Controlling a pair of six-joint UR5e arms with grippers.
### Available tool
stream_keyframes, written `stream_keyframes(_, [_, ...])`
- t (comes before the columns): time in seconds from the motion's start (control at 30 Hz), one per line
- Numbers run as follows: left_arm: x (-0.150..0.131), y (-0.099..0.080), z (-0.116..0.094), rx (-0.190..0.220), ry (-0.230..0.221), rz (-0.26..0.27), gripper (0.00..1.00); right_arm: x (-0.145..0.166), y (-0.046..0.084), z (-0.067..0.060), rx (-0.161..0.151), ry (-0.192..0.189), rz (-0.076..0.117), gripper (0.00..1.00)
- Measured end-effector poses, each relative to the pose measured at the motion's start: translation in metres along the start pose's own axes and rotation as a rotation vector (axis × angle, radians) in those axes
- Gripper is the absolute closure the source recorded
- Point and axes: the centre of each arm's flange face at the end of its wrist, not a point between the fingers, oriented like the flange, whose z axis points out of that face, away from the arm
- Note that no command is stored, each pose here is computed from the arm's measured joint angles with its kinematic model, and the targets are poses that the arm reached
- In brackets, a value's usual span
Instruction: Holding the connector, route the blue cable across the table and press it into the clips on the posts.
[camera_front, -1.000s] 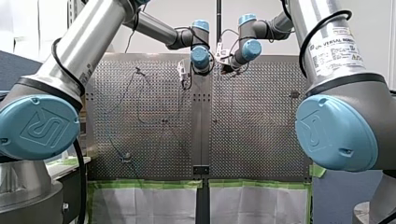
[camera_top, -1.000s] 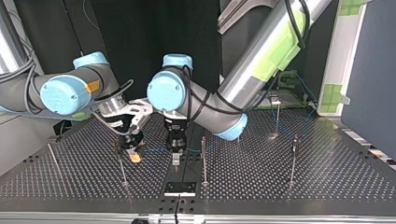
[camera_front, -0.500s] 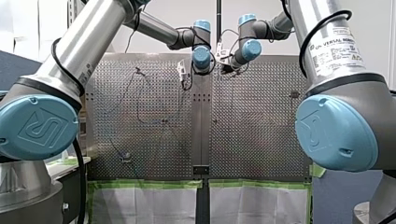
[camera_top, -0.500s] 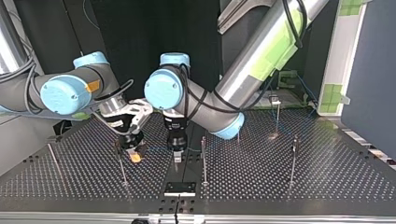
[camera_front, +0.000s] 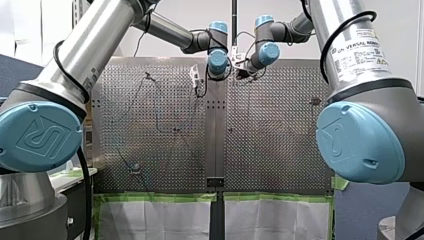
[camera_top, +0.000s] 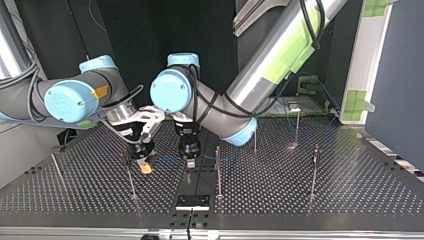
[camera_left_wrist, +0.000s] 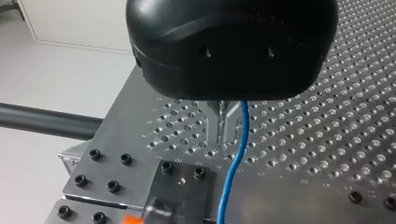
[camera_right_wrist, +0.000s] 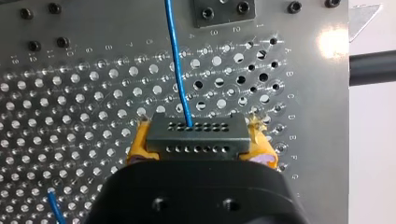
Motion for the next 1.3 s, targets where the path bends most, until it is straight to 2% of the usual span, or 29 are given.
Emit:
stream_keyframes(0.33, [0.032, 0.004, -0.010, -0.021, 0.013, 0.010, 1.00, -0.023, 0.006, -0.002, -0.025, -0.033, -0.028, 1.00])
stream_keyframes(0.5, [0.047, 0.009, -0.012, -0.038, 0.011, 0.010, 1.00, -0.044, 0.009, -0.002, -0.031, -0.042, -0.028, 1.00])
stream_keyframes(0.63, [0.063, 0.013, -0.015, -0.035, 0.012, 0.011, 1.00, -0.066, 0.012, -0.001, -0.034, -0.051, -0.029, 1.00])
stream_keyframes(0.73, [0.074, 0.017, -0.015, -0.035, 0.012, 0.012, 1.00, -0.089, 0.017, 0.000, -0.040, -0.076, -0.029, 1.00])
stream_keyframes(0.9, [0.092, 0.026, -0.015, -0.028, 0.015, 0.012, 1.00, -0.132, 0.027, 0.003, -0.056, -0.146, -0.023, 1.00])
stream_keyframes(1.07, [0.128, 0.034, -0.014, -0.012, 0.040, 0.027, 1.00, -0.149, 0.030, 0.002, -0.066, -0.173, -0.021, 1.00])
stream_keyframes(1.3, [0.192, 0.045, -0.017, 0.006, 0.096, 0.038, 1.00, -0.154, 0.031, 0.002, -0.067, -0.180, -0.023, 1.00])
